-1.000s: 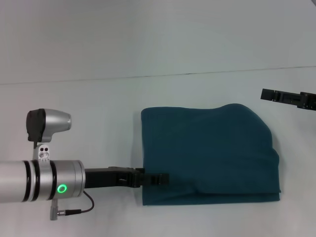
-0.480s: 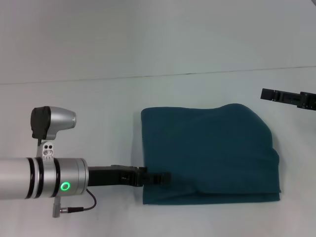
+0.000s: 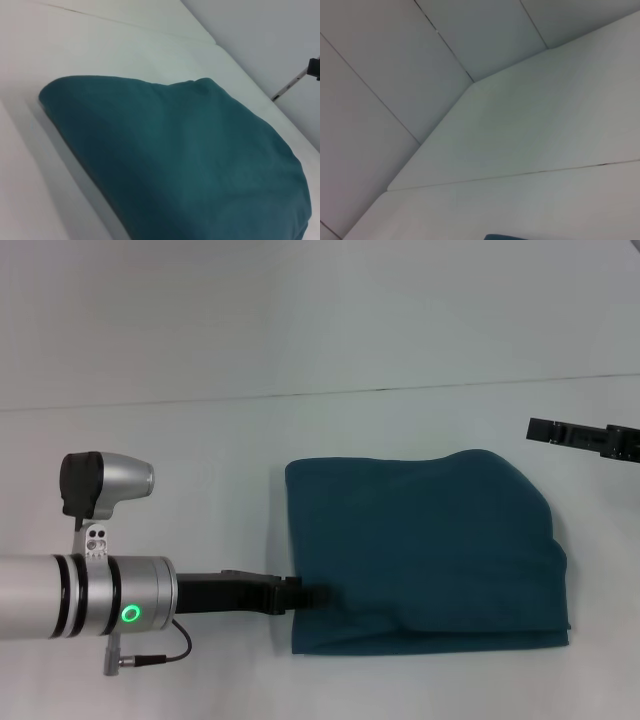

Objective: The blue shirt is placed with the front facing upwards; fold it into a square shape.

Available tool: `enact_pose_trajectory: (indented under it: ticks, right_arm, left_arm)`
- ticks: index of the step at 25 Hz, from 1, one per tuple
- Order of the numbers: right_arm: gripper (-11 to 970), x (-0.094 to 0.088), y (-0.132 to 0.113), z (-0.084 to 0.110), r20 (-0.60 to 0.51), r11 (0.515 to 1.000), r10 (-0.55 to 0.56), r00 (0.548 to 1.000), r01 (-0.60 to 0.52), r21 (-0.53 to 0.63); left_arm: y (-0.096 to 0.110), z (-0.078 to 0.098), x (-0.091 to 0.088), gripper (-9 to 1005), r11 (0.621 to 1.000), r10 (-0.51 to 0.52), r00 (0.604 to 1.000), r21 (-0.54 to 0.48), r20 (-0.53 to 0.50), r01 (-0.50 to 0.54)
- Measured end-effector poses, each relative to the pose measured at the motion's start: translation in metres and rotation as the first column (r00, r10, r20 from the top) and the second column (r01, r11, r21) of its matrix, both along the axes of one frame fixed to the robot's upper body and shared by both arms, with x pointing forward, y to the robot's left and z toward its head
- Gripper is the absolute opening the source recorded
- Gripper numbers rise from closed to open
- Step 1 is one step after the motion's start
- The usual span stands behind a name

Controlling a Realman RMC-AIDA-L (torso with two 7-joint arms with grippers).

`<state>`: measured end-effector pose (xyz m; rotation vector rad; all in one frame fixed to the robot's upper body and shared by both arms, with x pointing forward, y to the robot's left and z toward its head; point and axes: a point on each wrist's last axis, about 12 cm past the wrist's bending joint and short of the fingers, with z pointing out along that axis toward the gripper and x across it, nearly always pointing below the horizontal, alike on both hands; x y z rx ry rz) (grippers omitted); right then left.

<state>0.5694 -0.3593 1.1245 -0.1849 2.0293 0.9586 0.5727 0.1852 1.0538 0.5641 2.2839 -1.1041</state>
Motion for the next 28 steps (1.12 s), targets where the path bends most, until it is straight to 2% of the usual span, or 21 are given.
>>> enact_pose_trajectory:
  ticks: [4,7,11,17,28]
  right_arm:
    - [931,0.0002,0.0003,-0.0003,0.0,1.0,-0.002,1.0,0.002,0.0]
    - [931,0.0002,0.0005,-0.0003,0.0,1.0,-0.002,1.0,0.002,0.0]
    - [931,0.0002,0.0006,-0.0004,0.0,1.0,-0.001,1.0,0.001,0.0]
    - [932,0.0,0.0013,-0.0006,0.0,1.0,0.002,1.0,-0.002,0.001]
    - [932,-0.0001,0.0018,-0.0008,0.003,1.0,0.005,1.0,-0.005,-0.001]
  left_arm:
    - [-0.0003,0.0003,0.0006,600,1.0,0.0,1.0,0.002,0.002,0.0]
    - [-0.0007,0.0006,0.0011,365,1.0,0.0,1.0,0.003,0.004,0.0]
    - [-0.0006,0.0001,0.0014,123,1.0,0.004,1.0,0.006,0.004,-0.004]
    - [-0.0005,-0.0006,0.0013,-1,1.0,0.007,1.0,0.007,0.002,-0.007]
    - [0.0021,-0.0016,0.0006,-1,1.0,0.015,1.0,0.008,0.0,-0.015]
